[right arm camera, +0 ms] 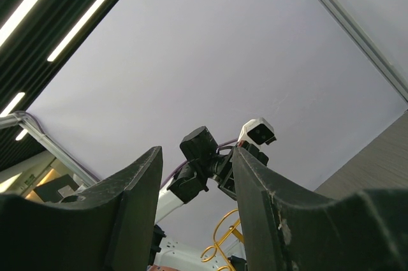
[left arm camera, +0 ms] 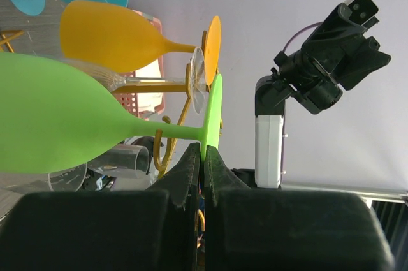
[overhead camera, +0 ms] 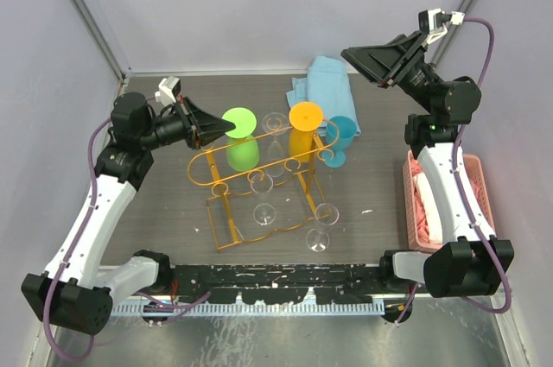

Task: Place the wine glass upside down on the wine glass rack
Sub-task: Turn the wine glass upside down at the wine rack.

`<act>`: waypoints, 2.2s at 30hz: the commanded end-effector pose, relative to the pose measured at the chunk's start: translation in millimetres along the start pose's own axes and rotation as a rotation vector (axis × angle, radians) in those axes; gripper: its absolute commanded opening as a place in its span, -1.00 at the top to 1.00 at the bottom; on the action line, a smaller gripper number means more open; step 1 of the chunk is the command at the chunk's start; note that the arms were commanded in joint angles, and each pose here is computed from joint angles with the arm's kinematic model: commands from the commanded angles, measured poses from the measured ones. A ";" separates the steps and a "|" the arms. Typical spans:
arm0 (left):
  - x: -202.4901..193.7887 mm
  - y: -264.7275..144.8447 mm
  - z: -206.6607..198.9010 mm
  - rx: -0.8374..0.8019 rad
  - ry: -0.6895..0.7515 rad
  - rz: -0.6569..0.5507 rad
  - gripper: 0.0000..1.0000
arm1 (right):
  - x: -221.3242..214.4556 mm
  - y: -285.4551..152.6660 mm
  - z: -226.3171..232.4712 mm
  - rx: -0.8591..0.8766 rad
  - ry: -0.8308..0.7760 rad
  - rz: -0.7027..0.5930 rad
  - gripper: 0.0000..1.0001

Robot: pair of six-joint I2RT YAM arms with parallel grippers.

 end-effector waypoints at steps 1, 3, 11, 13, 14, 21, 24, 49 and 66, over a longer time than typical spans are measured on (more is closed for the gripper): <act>-10.6 -7.2 -9.4 -0.038 0.059 0.015 0.99 | 1.3 2.2 7.3 0.028 -0.031 -0.015 -0.07; -11.5 -7.3 -9.9 -0.038 0.061 0.018 1.00 | 1.7 2.4 6.3 0.026 -0.030 -0.015 -0.07; -15.1 -8.4 -7.6 -0.018 0.063 0.023 0.99 | 1.6 2.6 6.8 0.027 -0.030 -0.017 -0.07; -16.8 -8.6 -4.8 -0.012 0.059 0.026 1.00 | 1.7 3.0 8.0 0.030 -0.032 -0.015 -0.08; -16.7 -8.4 -3.8 -0.010 0.055 0.024 0.99 | 2.2 3.1 7.8 0.029 -0.031 -0.016 -0.08; -17.8 -9.7 -5.2 -0.002 0.068 0.026 0.90 | 2.5 3.3 6.8 0.028 -0.030 -0.017 -0.08; -18.6 -9.9 -3.0 0.010 0.066 0.026 0.88 | 3.1 3.7 7.5 0.029 -0.030 -0.019 -0.08; -38.7 -28.1 -2.3 0.041 0.069 0.011 0.26 | 0.5 0.8 9.4 0.031 -0.023 -0.035 -0.08; -61.2 -56.4 -16.9 0.033 0.140 -0.019 0.15 | -3.1 -2.8 6.7 0.006 -0.028 -0.041 -0.08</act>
Point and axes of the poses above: each gripper's point midway between its finger pads, its own y axis out along the fingers, its own z axis along the line the jaws close on, x = y × z, the point moved 6 cm from there along -y, back along the fingers, and after that the axes turned 3 degrees about -y, right-handed, at the moved point
